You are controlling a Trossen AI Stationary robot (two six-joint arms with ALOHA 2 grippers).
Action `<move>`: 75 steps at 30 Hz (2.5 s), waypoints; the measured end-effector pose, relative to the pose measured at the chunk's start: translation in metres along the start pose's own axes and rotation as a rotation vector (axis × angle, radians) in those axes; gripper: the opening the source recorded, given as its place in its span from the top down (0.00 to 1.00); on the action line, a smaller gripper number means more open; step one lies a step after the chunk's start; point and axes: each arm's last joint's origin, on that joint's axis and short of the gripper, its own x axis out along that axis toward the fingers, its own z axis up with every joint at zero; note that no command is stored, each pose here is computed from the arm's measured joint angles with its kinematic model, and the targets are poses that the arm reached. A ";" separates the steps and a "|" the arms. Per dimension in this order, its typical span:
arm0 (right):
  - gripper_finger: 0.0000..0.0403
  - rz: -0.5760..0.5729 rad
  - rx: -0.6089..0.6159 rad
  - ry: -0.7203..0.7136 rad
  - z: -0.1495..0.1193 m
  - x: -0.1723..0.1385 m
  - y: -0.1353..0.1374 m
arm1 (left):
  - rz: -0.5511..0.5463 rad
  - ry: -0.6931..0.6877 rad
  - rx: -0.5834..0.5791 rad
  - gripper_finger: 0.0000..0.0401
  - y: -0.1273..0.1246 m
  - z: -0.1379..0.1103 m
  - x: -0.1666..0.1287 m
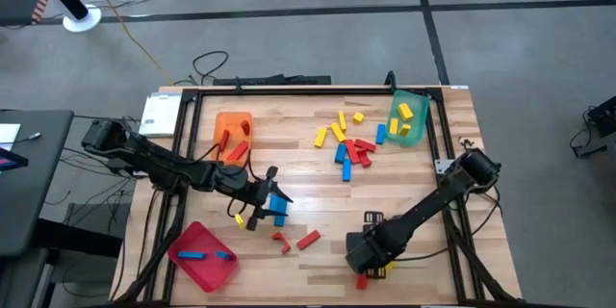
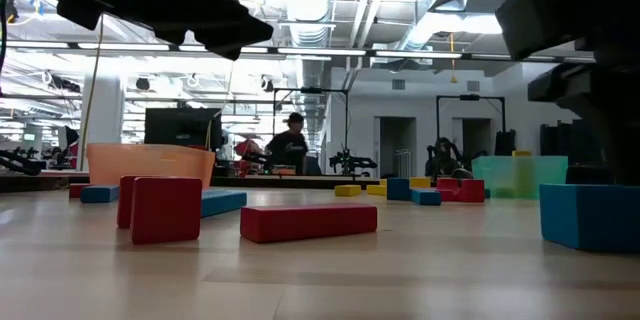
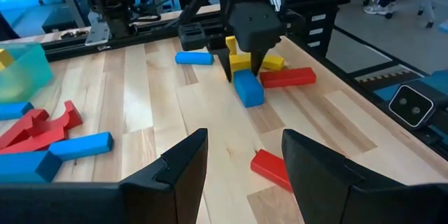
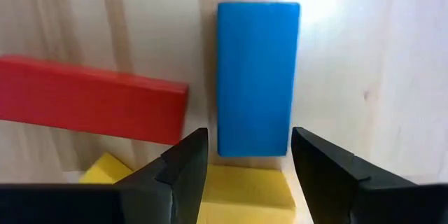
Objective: Sort blocks
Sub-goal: Put the blue wooden block into the red bin
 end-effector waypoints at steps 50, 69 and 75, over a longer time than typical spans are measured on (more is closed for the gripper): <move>0.65 0.228 -0.182 -0.594 0.070 -0.044 -0.046 | 0.009 -0.081 0.688 0.54 -0.039 0.036 0.004; 0.65 0.383 -0.310 -0.864 0.101 -0.072 -0.078 | -0.055 -0.115 0.679 0.35 -0.041 0.038 0.004; 0.65 0.429 -0.329 -0.903 0.106 -0.076 -0.086 | -0.052 -0.118 0.681 0.35 -0.041 0.038 0.004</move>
